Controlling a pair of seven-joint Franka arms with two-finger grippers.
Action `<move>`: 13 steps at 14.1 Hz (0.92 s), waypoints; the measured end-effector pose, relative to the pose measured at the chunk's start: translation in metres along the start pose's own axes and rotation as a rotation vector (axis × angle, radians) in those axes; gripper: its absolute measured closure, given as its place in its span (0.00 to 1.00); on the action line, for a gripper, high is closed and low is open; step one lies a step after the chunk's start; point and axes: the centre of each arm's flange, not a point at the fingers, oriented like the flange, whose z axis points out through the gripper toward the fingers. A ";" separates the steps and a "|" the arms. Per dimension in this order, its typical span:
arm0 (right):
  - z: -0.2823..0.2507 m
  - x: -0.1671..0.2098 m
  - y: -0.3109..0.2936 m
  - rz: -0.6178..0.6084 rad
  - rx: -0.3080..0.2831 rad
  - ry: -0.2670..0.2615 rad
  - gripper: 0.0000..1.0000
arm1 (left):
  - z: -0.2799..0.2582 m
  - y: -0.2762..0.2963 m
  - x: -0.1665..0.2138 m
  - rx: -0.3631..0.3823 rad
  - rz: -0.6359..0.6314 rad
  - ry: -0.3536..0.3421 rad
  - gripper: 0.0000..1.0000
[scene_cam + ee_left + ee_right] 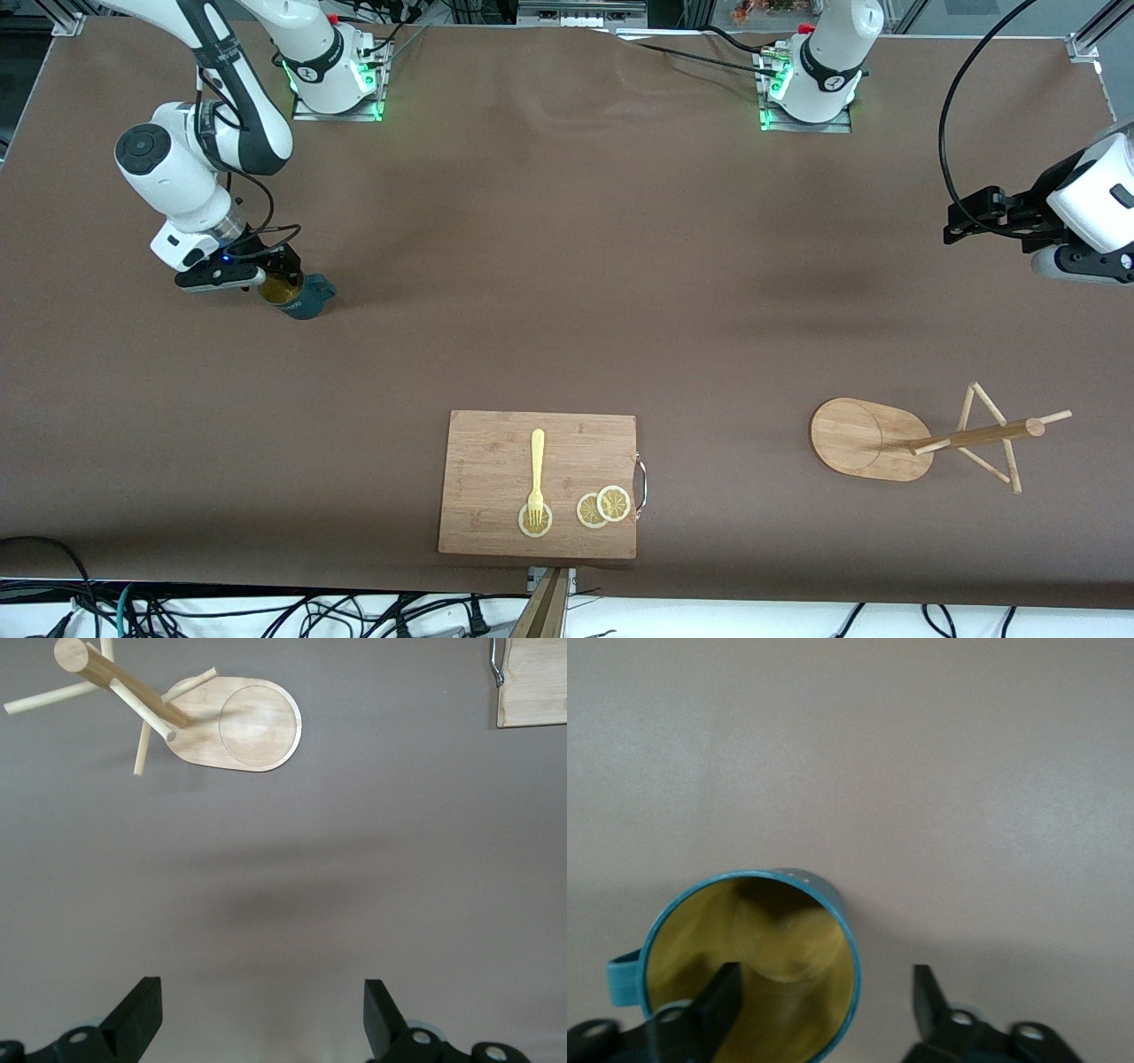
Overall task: Pass cup and hang on rack
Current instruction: 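Reach the right gripper down and grasp the teal mug rim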
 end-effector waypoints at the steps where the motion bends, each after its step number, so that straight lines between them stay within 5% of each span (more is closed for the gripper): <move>1: 0.000 0.000 0.001 0.001 -0.001 0.000 0.34 | 0.000 0.000 0.000 0.000 0.000 0.000 0.00; 7: -0.003 0.002 0.003 -0.022 -0.003 0.008 0.95 | 0.000 0.000 0.000 0.000 0.000 0.000 0.00; 10: -0.011 0.007 0.004 -0.036 -0.005 0.016 0.95 | 0.000 0.000 0.000 0.000 0.000 0.000 0.00; 13: -0.030 0.025 0.008 -0.036 0.007 -0.059 0.95 | 0.000 0.000 0.000 0.000 0.000 0.000 0.00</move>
